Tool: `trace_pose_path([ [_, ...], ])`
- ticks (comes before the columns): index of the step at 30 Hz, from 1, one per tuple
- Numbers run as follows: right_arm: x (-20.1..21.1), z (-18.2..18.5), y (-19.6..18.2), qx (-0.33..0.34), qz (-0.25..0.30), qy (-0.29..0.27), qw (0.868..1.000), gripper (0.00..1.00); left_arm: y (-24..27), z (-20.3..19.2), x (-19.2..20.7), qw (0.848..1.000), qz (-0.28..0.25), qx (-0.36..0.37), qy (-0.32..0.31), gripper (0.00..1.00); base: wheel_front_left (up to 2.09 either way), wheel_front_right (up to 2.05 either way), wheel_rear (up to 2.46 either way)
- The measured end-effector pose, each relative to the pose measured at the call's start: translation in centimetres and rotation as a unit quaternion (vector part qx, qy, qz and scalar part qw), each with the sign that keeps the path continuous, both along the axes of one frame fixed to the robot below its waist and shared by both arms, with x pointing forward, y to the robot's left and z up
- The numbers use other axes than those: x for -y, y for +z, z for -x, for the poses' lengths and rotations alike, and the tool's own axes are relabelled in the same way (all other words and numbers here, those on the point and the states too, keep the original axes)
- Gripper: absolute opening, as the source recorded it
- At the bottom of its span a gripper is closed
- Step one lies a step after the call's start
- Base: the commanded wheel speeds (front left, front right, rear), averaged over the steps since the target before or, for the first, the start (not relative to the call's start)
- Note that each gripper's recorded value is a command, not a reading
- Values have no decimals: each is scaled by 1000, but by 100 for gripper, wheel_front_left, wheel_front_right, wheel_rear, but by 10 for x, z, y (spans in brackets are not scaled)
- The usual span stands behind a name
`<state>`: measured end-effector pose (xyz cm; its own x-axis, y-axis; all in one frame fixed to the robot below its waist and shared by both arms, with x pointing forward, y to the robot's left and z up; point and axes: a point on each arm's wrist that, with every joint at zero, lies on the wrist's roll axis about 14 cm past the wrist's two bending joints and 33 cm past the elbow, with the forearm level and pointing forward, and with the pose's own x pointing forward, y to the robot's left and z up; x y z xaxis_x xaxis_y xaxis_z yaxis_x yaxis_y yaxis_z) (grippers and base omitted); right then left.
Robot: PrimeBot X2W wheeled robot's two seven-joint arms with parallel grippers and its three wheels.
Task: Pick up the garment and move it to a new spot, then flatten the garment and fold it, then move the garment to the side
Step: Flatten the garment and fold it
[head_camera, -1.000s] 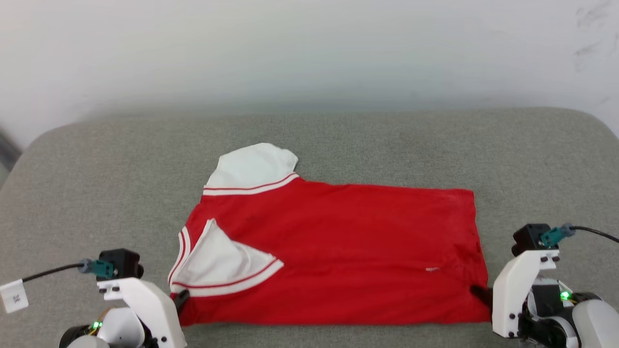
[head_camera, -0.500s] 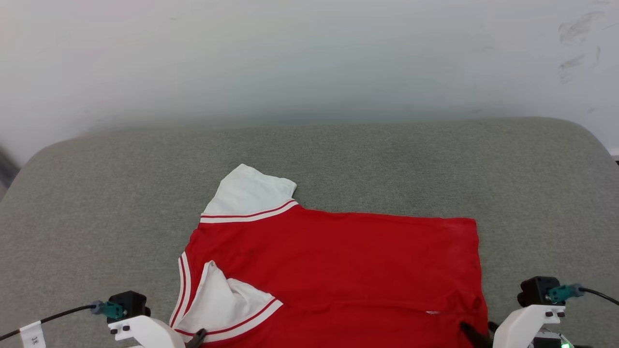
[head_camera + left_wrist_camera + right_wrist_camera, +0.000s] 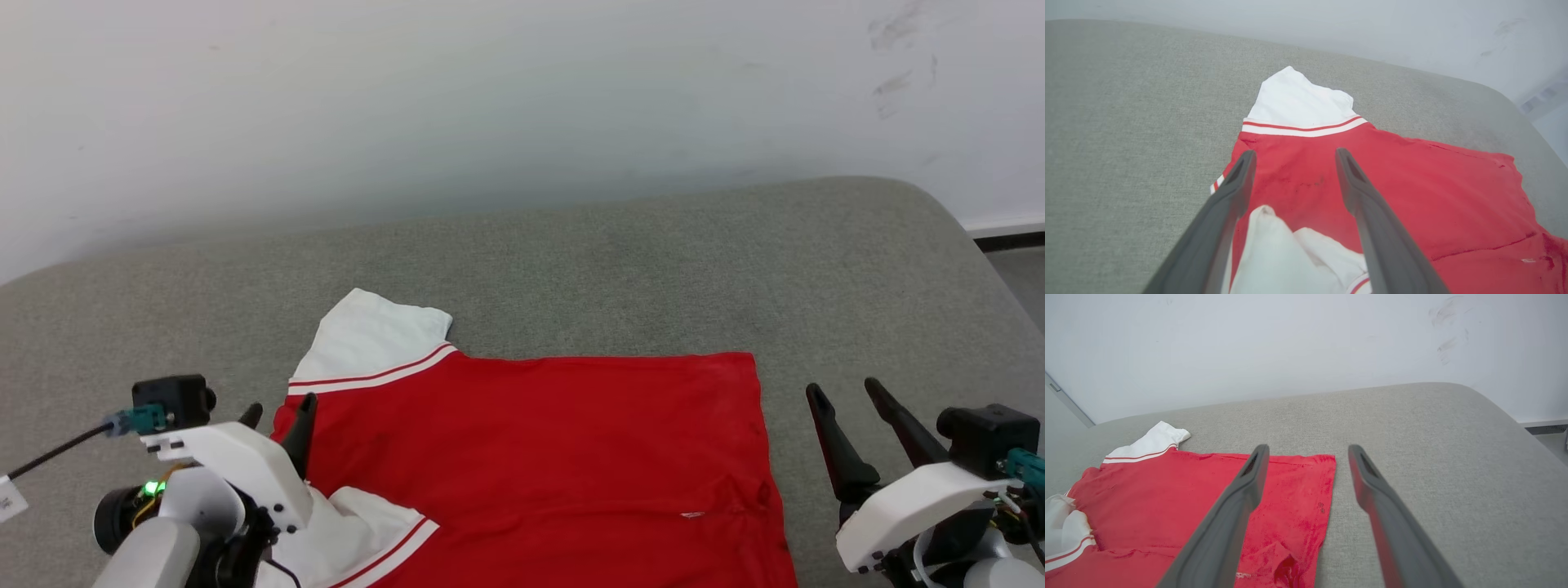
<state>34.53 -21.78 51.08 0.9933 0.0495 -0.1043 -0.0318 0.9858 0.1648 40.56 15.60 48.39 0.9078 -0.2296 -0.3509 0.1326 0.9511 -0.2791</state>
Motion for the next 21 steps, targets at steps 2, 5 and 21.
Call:
trace_pose_path([
  [2, 1, -2, 11, 24, 7, -4, 1000, 100, 10, -13, 6, 1000, -3, 16, -8, 100, 0, 0, 0],
  [5, 0, -6, 26, 56, 11, -7, 998, 100, 26, -36, 13, 999, -10, 37, -25, 100, 0, 0, 0],
  [21, 17, -53, 13, 67, 21, -57, 996, 100, -46, -163, 40, 961, -119, -183, -171, 100, 0, 0, 0],
])
